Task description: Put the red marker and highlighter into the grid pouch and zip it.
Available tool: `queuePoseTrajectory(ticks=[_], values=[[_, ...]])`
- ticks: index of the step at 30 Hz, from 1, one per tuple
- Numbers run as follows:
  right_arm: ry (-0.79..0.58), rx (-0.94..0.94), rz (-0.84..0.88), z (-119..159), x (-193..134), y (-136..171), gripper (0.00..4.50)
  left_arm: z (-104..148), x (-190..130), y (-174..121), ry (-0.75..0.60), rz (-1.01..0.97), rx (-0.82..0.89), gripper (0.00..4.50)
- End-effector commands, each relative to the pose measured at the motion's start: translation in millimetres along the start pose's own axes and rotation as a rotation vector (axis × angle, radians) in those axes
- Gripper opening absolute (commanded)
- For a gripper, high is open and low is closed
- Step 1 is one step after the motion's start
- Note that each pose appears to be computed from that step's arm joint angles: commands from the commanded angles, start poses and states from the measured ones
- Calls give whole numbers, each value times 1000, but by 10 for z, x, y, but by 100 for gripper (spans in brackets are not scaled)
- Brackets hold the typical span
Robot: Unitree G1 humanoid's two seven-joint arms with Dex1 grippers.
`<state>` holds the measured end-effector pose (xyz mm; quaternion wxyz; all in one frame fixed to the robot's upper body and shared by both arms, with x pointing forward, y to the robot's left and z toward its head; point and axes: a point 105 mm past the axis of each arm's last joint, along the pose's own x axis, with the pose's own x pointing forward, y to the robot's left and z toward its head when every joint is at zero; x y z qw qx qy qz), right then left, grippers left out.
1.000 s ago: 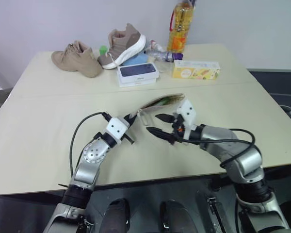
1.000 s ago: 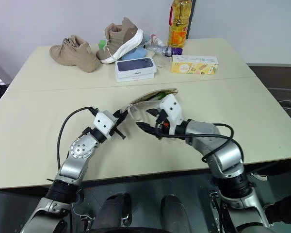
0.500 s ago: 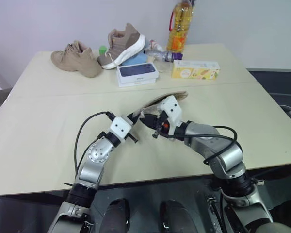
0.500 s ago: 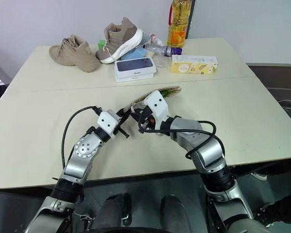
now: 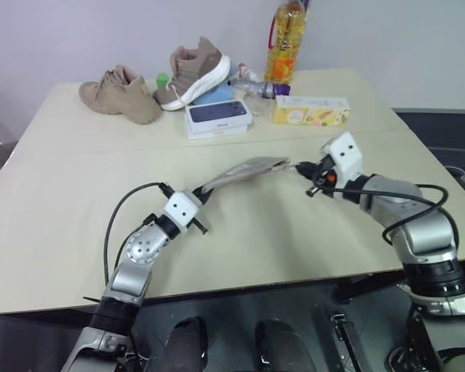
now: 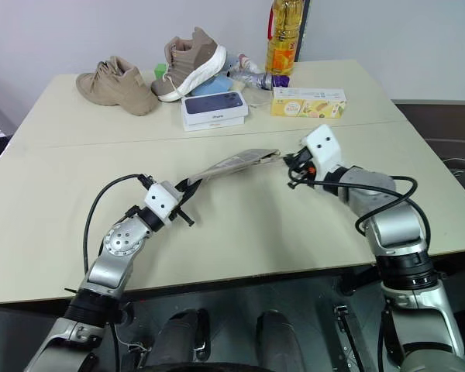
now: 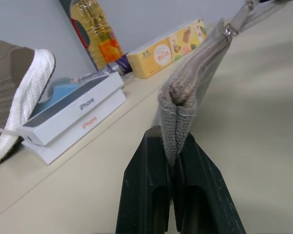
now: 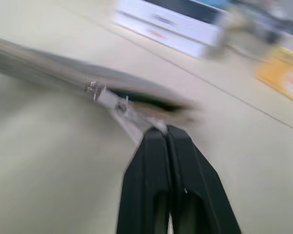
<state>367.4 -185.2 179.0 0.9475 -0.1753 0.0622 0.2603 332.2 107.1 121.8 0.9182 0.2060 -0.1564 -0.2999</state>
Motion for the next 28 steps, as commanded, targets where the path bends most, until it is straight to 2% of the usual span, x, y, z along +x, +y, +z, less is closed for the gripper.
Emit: queuePoseTrajectory(ticks=[1,4,7,10,11,12,14,18,22,28], values=[[-7,-62,-115,36,-101,-294,6,6,-127,122,3,25,9,0],[5,-57,-78,-32,-101,-232,6,-19,-180,122,15,18,-14,0],[19,-28,-27,-123,-114,-145,87,-66,-246,148,37,27,-57,99],[19,-20,48,-157,-180,-24,236,-125,-340,153,80,22,-67,246],[20,-17,65,-168,-201,2,275,-143,-367,153,93,20,-69,281],[21,-5,83,-197,-241,22,332,-161,-428,158,108,22,-84,339],[28,23,111,-273,-327,39,333,-192,-547,188,135,43,-114,439],[54,85,181,-468,-557,100,333,-303,-847,294,219,130,-172,439],[62,137,135,-600,-682,-6,333,-436,-1117,359,318,212,-243,439],[53,147,87,-663,-663,-76,333,-516,-1275,380,395,260,-235,439]])
